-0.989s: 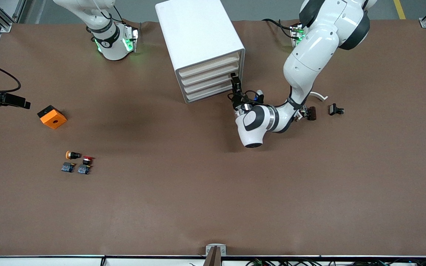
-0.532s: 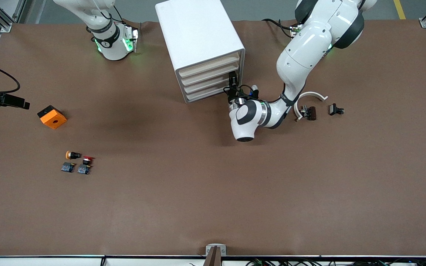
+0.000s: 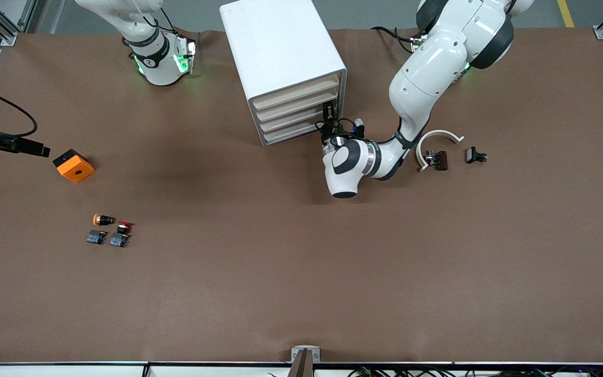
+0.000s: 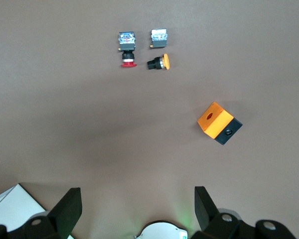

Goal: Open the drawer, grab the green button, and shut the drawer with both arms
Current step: 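Pull the drawer open with the left gripper while the right gripper approaches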

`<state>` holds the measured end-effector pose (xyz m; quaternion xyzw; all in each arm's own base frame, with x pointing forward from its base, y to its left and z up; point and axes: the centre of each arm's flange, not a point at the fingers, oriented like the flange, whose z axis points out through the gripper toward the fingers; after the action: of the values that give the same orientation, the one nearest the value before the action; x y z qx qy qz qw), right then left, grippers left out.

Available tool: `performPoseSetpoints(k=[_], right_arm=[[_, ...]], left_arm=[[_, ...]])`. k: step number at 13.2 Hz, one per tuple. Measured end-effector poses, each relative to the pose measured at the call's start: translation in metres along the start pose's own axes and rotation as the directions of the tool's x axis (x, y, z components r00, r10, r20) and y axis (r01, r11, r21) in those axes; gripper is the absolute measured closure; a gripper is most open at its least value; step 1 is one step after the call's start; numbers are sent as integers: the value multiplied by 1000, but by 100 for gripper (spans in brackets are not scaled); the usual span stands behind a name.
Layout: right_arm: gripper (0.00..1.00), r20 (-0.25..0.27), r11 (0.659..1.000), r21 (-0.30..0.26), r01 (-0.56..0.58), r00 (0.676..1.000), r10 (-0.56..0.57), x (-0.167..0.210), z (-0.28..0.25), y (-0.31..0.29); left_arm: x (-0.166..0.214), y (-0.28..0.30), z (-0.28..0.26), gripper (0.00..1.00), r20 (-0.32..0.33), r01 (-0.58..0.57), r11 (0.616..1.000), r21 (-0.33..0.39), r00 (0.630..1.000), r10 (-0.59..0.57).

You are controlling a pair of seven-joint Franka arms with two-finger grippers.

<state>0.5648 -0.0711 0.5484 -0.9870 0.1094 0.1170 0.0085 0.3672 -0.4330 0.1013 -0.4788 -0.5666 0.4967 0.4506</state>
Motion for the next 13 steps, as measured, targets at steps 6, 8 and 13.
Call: performPoseSetpoints(k=[6,8,13], right_arm=[[0,-17,994,-28,-105,994,104,-14,0,-83],[0,-26,988,-31,-148,989,147,-17,-1,-100],[0,-71,962,8,-274,959,273,-24,-3,-141]], left_arm=[[31,1,-60,93,105,0,1000,-27,994,3],[49,1,-92,93,159,7,999,-54,987,1],[78,-1,-141,92,252,17,996,-82,968,4]])
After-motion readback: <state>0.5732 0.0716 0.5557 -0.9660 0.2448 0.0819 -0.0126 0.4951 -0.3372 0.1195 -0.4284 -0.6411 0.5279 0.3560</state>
